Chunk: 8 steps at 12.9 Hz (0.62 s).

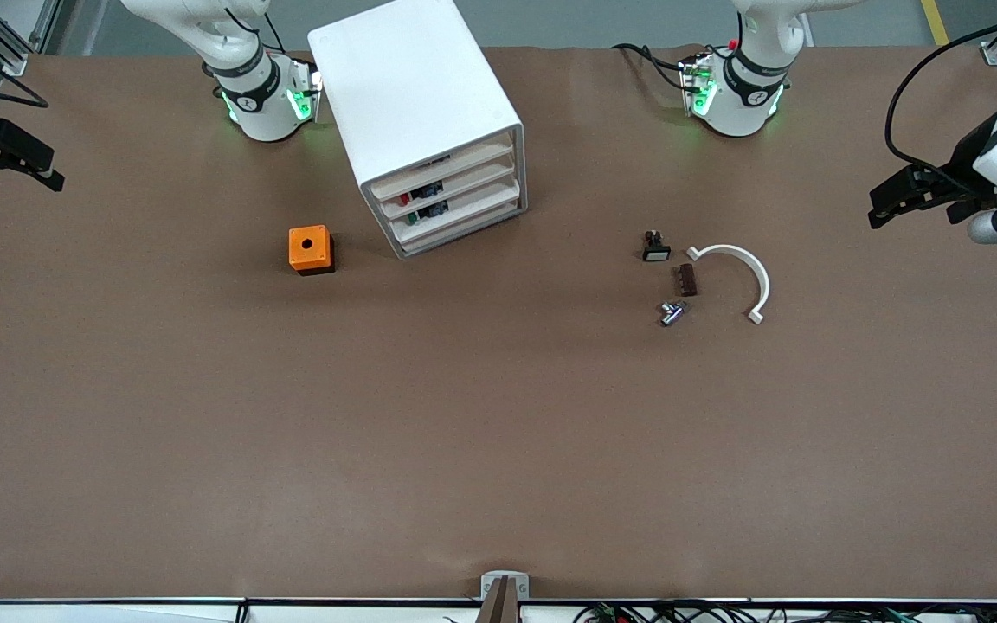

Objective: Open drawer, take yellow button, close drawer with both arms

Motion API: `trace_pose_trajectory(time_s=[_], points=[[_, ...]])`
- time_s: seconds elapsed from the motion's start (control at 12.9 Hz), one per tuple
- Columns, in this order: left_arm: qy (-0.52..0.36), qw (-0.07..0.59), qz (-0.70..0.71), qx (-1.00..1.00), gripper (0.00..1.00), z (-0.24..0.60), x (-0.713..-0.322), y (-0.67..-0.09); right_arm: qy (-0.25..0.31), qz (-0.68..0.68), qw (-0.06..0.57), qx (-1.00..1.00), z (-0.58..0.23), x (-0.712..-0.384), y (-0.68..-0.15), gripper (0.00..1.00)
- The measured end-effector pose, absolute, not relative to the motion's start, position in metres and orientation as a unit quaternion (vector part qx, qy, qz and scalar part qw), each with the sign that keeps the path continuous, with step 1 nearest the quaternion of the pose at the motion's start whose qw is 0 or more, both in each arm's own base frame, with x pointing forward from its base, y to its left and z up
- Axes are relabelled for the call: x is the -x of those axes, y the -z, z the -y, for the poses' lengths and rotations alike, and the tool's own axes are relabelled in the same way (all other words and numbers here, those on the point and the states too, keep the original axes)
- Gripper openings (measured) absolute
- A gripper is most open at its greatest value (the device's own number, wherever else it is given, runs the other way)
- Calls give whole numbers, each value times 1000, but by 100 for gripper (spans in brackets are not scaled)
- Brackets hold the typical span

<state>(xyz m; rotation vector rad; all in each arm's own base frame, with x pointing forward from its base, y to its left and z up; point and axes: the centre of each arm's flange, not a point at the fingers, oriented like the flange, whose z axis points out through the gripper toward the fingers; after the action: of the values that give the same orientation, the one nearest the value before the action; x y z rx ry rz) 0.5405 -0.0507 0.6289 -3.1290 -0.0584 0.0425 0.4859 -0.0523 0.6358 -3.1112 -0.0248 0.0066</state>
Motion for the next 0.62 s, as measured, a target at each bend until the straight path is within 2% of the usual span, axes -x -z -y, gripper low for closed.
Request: trace_pose_trajectory(time_s=[0.39,0.62], points=[[-4,5,20,1000,100,49,-541,-638,-2,8,15,1000,52,-486,-636,100],[-21,4,24,1000,100,45,-549,-622,-2,8,15,1000,52,-486,-636,100]])
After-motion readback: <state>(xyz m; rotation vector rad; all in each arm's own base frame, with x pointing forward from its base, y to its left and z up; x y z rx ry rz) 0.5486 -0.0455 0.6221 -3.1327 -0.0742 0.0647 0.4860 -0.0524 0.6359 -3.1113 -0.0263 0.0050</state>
